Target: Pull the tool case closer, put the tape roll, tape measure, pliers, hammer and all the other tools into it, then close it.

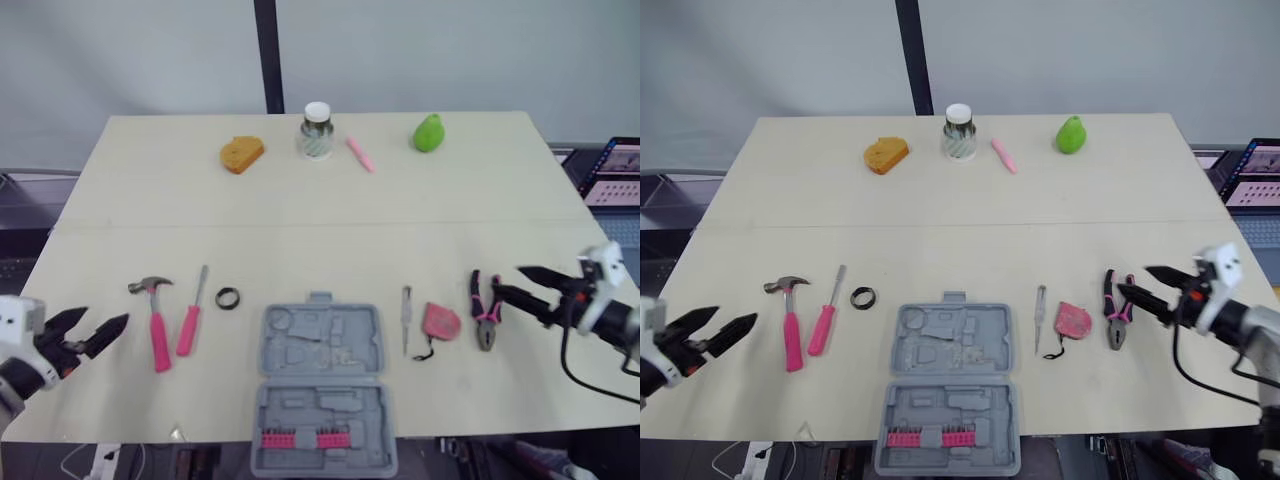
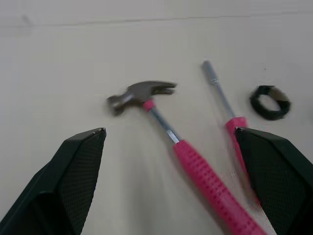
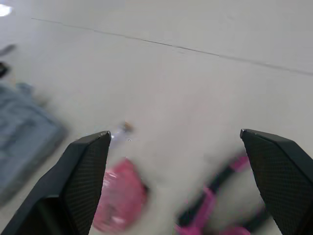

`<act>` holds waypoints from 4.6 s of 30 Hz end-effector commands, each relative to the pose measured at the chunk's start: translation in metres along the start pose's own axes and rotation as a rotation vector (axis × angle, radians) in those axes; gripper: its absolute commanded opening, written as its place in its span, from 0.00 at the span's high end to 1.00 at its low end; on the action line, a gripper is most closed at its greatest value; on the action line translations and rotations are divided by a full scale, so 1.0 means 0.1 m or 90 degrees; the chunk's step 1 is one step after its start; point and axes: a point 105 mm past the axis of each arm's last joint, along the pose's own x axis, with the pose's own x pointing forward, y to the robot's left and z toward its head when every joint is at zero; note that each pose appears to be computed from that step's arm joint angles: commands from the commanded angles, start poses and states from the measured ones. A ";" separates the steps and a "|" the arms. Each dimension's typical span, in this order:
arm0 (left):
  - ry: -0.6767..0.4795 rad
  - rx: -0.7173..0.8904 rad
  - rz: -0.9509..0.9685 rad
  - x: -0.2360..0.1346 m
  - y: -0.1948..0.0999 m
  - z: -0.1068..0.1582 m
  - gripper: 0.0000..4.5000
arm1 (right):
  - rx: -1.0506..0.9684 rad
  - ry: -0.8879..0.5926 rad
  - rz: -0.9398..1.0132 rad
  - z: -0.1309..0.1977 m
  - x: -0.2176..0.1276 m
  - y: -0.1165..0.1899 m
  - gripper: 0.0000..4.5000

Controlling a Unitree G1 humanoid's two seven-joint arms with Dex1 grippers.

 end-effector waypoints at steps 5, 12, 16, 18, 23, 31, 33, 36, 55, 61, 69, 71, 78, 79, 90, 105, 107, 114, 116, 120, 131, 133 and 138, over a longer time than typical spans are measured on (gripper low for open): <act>0.052 0.148 -0.255 0.44 -0.59 0.08 0.11 | -0.158 0.049 0.343 0.32 0.68 1.09 0.00; 0.042 0.218 -0.282 0.77 -0.63 0.11 0.52 | -0.214 0.028 0.425 0.43 0.96 1.42 0.00; 0.014 0.240 -0.290 0.90 -0.68 0.16 0.52 | -0.215 0.019 0.420 0.42 1.04 1.45 0.00; 0.017 0.242 -0.297 0.94 -0.69 0.14 0.52 | -0.213 0.015 0.413 0.41 1.07 1.46 0.00; 0.029 0.255 -0.292 1.01 -0.65 0.07 0.64 | -0.216 0.015 0.387 0.39 1.12 1.44 0.00; 0.034 0.256 -0.322 1.08 -0.70 0.07 0.81 | -0.210 0.002 0.377 0.41 1.15 1.50 0.00; 0.039 0.259 -0.329 1.09 -0.71 0.06 0.81 | -0.207 0.002 0.376 0.40 1.15 1.51 0.00; 0.061 0.274 -0.335 1.09 -0.71 0.00 0.81 | -0.199 0.001 0.374 0.38 1.14 1.53 0.00; 0.089 0.312 -0.297 0.99 -0.56 -0.03 0.81 | -0.185 -0.001 0.373 0.37 1.14 1.56 0.00; 0.091 0.321 -0.286 1.03 -0.54 -0.04 0.81 | -0.182 -0.003 0.374 0.37 1.14 1.57 0.00; 0.101 0.321 -0.295 1.05 -0.55 -0.10 0.81 | -0.177 -0.002 0.370 0.37 1.13 1.56 0.00; 0.099 0.320 -0.299 1.06 -0.56 -0.09 0.81 | -0.176 -0.002 0.369 0.36 1.13 1.56 0.00; 0.099 0.320 -0.309 1.08 -0.60 -0.10 0.81 | -0.174 -0.002 0.368 0.36 1.12 1.56 0.00; 0.100 0.321 -0.311 1.08 -0.60 -0.10 0.81 | -0.174 -0.002 0.368 0.37 1.12 1.56 0.00; 0.117 0.335 -0.323 1.09 -0.63 -0.14 0.81 | -0.171 -0.007 0.366 0.38 1.12 1.56 0.00; 0.116 0.342 -0.315 1.14 -0.61 -0.12 0.81 | -0.168 -0.010 0.365 0.38 1.12 1.56 0.00; 0.112 0.342 -0.314 1.15 -0.62 -0.11 0.81 | -0.167 -0.010 0.366 0.38 1.12 1.57 0.00; 0.115 0.340 -0.317 1.14 -0.61 -0.12 0.94 | -0.165 -0.012 0.368 0.38 1.11 1.57 0.00; 0.115 0.339 -0.318 1.14 -0.61 -0.12 0.99 | -0.165 -0.012 0.368 0.38 1.11 1.57 0.00; 0.115 0.337 -0.320 1.14 -0.62 -0.12 0.99 | -0.164 -0.012 0.368 0.39 1.11 1.58 0.00; 0.071 0.323 -0.333 1.06 -0.65 0.09 0.99 | -0.163 -0.018 0.373 0.42 1.04 1.56 0.00; 0.061 0.323 -0.353 1.01 -0.71 0.17 0.99 | -0.169 -0.023 0.373 0.46 0.98 1.53 0.00; 0.029 0.308 -0.414 0.96 -0.98 0.34 0.99 | -0.194 -0.006 0.371 0.51 0.83 1.43 0.00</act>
